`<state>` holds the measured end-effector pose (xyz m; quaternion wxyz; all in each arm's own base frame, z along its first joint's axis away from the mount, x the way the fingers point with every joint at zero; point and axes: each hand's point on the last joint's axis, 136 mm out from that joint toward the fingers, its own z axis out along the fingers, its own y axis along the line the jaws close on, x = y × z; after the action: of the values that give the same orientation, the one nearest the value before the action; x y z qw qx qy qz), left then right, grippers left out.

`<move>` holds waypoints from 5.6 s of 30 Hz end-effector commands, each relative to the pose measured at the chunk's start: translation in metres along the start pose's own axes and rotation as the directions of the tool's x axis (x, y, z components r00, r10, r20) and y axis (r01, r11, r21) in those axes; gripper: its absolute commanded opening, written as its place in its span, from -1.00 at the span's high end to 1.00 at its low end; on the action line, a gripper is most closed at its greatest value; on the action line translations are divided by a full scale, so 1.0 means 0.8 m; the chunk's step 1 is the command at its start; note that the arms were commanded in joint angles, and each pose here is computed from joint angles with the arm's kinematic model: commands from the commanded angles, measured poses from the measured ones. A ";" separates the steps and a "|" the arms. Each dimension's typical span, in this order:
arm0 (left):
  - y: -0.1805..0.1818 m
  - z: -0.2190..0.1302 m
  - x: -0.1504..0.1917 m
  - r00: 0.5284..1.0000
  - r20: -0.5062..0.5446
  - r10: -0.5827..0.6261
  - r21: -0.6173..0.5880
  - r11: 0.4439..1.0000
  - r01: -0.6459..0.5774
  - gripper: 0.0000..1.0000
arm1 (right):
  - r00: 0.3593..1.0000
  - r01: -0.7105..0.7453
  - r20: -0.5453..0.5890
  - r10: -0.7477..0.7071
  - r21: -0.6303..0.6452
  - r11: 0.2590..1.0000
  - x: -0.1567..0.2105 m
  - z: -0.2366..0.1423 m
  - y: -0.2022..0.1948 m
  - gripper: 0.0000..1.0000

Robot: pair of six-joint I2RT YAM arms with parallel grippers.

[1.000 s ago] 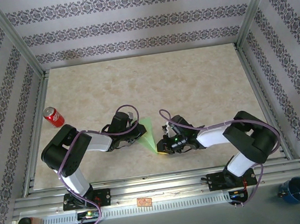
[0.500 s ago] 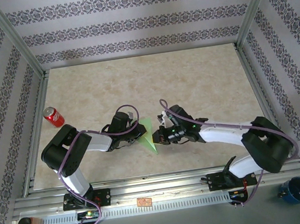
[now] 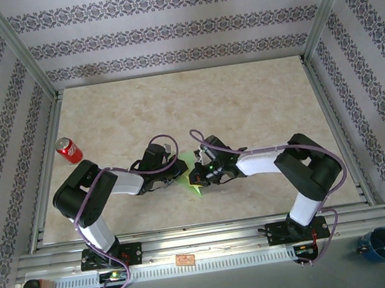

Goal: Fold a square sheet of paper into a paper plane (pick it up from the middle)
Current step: Fourth fold the wing at the center of the table.

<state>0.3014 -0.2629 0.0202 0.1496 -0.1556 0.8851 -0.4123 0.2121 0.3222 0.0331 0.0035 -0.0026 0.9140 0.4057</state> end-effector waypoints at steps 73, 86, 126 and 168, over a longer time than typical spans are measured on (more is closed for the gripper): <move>0.076 -0.020 0.017 0.983 0.121 -0.141 -0.152 0.976 0.159 0.96 | 1.000 0.030 0.010 -0.029 -0.054 0.998 -0.012 0.011 0.036 0.96; 0.068 -0.023 0.013 0.985 0.123 -0.120 -0.151 0.979 0.138 0.95 | 1.000 -0.027 -0.013 0.027 0.034 0.999 0.004 0.030 -0.021 0.97; 0.029 -0.024 0.037 0.995 -0.065 0.074 -0.163 0.983 -0.084 0.92 | 0.993 -0.049 -0.101 0.054 0.054 0.997 0.029 0.022 -0.067 1.00; 0.099 -0.052 -0.096 0.999 0.032 -0.013 -0.216 0.976 0.020 0.90 | 0.987 -0.050 -0.143 0.066 0.110 0.993 0.049 0.020 -0.090 1.00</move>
<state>0.3313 -0.1947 0.0181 0.1180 -0.1536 0.8990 -0.3927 0.2077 0.3252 0.0153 -0.0049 -0.0443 0.8976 0.4386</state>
